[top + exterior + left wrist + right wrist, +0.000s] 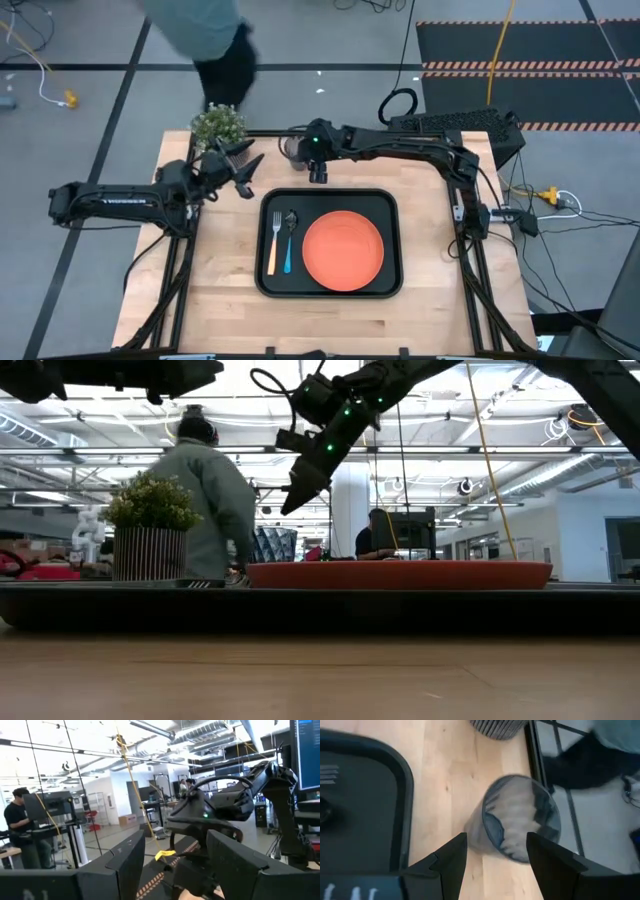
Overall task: Pick and place plate/cup/fork/spoon on tray
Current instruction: Put the blue cup to the top right of the orange plate on the black table tray
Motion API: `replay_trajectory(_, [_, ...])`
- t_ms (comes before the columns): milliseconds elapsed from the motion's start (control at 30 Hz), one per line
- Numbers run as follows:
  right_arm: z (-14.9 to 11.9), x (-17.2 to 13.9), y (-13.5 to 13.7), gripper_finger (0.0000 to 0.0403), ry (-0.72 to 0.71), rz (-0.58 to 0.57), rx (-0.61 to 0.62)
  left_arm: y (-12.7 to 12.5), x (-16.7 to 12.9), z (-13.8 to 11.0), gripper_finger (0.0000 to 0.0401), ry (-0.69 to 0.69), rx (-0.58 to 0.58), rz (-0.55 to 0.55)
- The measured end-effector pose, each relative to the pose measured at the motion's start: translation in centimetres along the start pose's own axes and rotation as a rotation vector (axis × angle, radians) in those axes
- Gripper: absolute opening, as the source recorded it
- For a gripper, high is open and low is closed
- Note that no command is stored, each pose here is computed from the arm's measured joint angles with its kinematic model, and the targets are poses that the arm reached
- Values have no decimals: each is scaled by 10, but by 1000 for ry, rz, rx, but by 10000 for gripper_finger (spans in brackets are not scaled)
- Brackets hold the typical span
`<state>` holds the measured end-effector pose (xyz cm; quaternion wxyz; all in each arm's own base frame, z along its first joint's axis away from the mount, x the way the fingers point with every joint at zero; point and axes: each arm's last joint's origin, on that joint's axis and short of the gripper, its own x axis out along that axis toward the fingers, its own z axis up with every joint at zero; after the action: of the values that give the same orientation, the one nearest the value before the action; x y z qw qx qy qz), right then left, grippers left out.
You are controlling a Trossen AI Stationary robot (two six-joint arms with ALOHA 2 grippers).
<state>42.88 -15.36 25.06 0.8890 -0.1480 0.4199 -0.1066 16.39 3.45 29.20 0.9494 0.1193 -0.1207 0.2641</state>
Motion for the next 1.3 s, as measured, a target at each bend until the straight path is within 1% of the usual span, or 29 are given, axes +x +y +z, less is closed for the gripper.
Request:
replay_trajectory(67, [-1, 4, -4, 196, -15, 24, 7, 1, -1, 0, 216, 2, 6, 2])
replay_trajectory(200, [-6, 11, -13, 196, -21, 21, 22, 0, 0, -1, 216, 13, 20, -1])
replay_trajectory(333, [-11, 13, -22, 196, -44, 61, 49, 0, -1, -4, 216, 41, 27, -9])
replay_trajectory(400, [-13, 18, -23, 196, -48, 57, 42, 0, -1, -5, 216, 57, 25, -7])
replay_trajectory(467, [-17, 23, -23, 196, -34, 76, 35, -1, -1, -7, 216, 73, 24, -5])
replay_trajectory(533, [-20, 32, -21, 196, -46, 109, 32, -1, -1, -9, 216, 91, 18, -5])
replay_trajectory(600, [-24, 41, -17, 196, -24, 130, 31, -1, -1, -10, 216, 108, 9, -9])
replay_trajectory(767, [-34, 62, -9, 196, 14, 145, 7, -2, -1, -13, 216, 132, -3, -14])
replay_trajectory(900, [-34, 63, -8, 189, 27, 126, -5, -2, -1, -13, 216, 133, -2, -14])
replay_trajectory(967, [-32, 57, -10, 171, 29, 116, -16, -2, -1, -13, 216, 133, 1, -12])
replay_trajectory(1033, [-29, 53, -9, 140, 31, 98, -34, -2, -1, -13, 216, 133, 2, -11])
replay_trajectory(1100, [-28, 45, -10, 96, 43, 103, -41, -1, -1, -13, 216, 133, 2, -11])
replay_trajectory(1167, [-26, 41, -11, 39, 42, 103, -49, -1, -1, -13, 216, 133, 2, -9])
replay_trajectory(1200, [-26, 37, -11, 21, 50, 108, -53, -1, -1, -13, 216, 132, 5, -8])
replay_trajectory(1300, [-34, 30, -9, 7, 163, 117, -63, -1, -1, -12, 216, 126, 8, -6])
